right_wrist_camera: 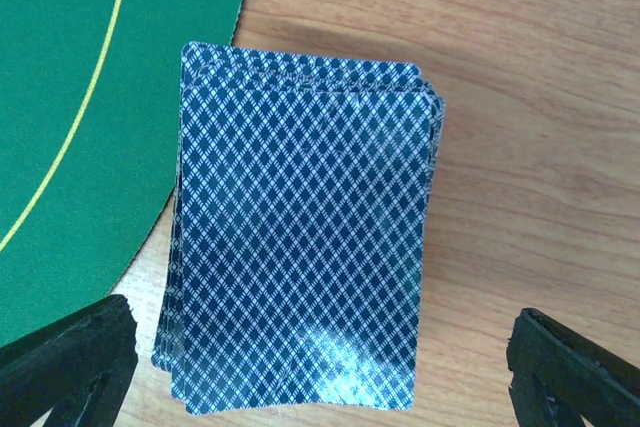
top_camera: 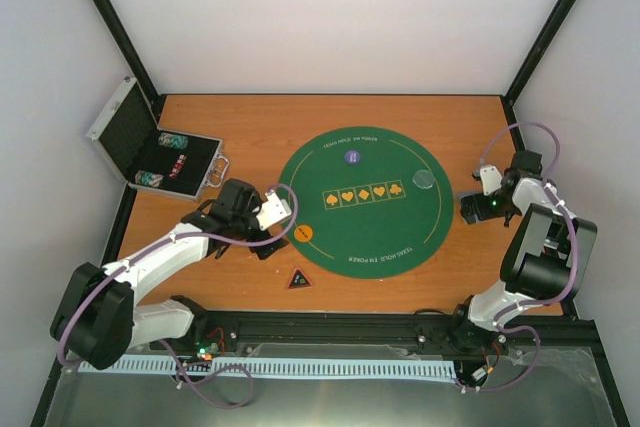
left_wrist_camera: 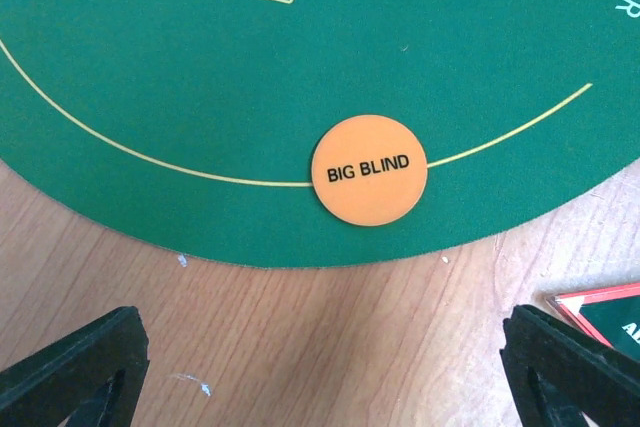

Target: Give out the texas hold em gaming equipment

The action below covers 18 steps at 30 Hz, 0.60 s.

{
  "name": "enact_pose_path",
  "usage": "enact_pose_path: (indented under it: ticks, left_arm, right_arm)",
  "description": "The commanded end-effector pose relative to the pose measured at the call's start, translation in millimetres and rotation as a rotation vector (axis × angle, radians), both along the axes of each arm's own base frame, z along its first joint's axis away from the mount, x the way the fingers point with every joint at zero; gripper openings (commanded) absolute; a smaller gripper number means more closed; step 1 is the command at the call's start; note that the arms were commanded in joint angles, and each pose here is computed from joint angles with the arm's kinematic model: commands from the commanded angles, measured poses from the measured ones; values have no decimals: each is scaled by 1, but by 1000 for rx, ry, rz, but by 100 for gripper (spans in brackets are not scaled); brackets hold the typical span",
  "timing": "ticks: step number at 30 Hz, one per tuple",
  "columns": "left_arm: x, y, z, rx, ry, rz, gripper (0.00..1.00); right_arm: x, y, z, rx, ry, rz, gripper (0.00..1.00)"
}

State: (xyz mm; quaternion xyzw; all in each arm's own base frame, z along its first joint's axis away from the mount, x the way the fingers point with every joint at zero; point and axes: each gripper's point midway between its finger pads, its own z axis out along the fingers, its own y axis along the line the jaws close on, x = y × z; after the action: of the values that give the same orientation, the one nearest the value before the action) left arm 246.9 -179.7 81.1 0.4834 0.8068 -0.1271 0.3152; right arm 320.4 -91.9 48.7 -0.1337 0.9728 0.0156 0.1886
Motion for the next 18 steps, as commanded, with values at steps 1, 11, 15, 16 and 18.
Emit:
enact_pose_path:
  ticks: [1,11,15,16,18]
  left_arm:
    - [0,-3,5,-10,0,-28,97]
    - [-3,-5,3,-16,15,-41,97]
    - [-3,-5,3,-14,14,-41,97]
    - [-3,-5,3,-15,15,-41,97]
    - [-3,-5,3,-14,15,-41,97]
  right_arm:
    - [8,-1,1,-11,-8,22,100]
    - [8,3,-17,-6,38,48,100]
    - [8,11,-27,-67,79,105,100]
    - [10,13,-28,-70,72,112,100]
    - [11,19,-29,-42,66,116,100]
